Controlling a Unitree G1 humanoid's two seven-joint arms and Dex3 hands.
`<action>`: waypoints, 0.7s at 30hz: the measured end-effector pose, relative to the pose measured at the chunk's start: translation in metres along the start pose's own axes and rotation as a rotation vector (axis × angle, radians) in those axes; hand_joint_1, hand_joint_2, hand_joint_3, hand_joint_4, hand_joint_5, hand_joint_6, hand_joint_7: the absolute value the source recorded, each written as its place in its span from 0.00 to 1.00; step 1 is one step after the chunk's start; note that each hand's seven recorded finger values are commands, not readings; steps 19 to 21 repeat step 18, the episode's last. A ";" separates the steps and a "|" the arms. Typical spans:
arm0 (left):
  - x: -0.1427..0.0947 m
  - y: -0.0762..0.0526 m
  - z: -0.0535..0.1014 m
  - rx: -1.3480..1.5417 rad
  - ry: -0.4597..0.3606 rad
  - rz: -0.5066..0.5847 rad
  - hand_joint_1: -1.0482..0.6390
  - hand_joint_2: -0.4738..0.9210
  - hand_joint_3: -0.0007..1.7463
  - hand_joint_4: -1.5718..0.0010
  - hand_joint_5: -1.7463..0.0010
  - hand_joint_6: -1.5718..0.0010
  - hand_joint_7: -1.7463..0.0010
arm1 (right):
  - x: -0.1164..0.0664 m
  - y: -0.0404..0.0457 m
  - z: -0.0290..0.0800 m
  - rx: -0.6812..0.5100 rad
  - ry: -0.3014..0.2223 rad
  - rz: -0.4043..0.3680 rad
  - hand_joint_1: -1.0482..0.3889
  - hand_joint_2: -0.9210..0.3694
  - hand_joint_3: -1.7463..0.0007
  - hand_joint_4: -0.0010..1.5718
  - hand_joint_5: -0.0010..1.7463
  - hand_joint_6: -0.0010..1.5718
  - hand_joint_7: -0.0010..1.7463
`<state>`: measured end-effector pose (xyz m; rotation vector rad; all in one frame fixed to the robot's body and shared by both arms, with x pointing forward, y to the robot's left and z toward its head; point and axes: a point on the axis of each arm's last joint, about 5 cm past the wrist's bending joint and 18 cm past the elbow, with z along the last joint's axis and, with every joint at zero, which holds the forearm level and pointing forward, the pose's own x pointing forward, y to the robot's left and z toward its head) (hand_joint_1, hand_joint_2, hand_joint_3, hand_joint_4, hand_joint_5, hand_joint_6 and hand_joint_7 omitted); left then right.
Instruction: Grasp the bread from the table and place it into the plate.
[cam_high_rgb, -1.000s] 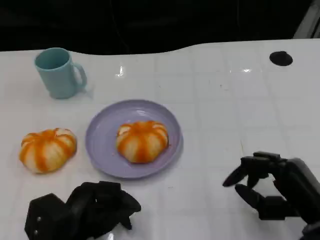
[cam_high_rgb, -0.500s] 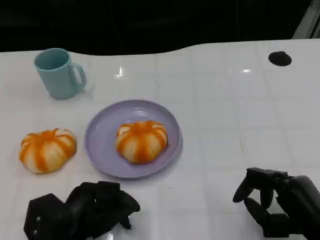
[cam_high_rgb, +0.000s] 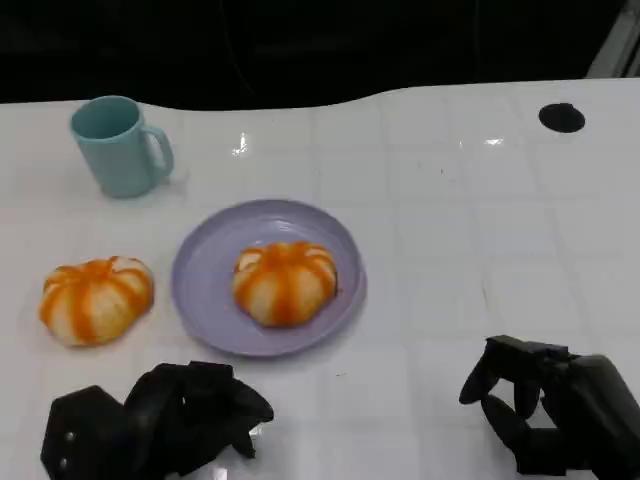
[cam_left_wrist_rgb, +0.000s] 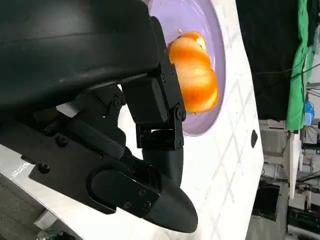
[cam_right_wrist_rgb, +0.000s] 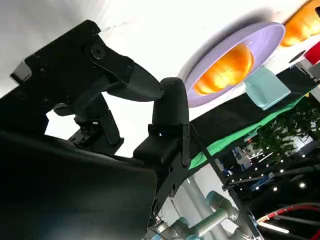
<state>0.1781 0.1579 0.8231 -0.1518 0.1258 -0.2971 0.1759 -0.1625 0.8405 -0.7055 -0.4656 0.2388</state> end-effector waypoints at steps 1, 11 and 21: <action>0.000 0.000 0.000 0.000 0.000 0.000 0.01 0.94 0.00 0.43 0.15 0.12 0.67 | 0.000 -0.0001 0.000 0.001 0.001 -0.001 0.50 0.37 0.31 0.56 1.00 0.44 0.90; 0.000 0.000 0.000 0.001 0.000 0.000 0.01 0.94 0.00 0.43 0.15 0.12 0.66 | 0.001 -0.0003 -0.001 0.010 0.011 0.009 0.50 0.36 0.32 0.56 1.00 0.44 0.90; 0.000 0.000 0.000 0.001 0.000 0.000 0.01 0.94 0.00 0.43 0.14 0.12 0.66 | 0.000 0.0001 -0.001 0.001 0.008 0.015 0.50 0.37 0.33 0.56 1.00 0.44 0.89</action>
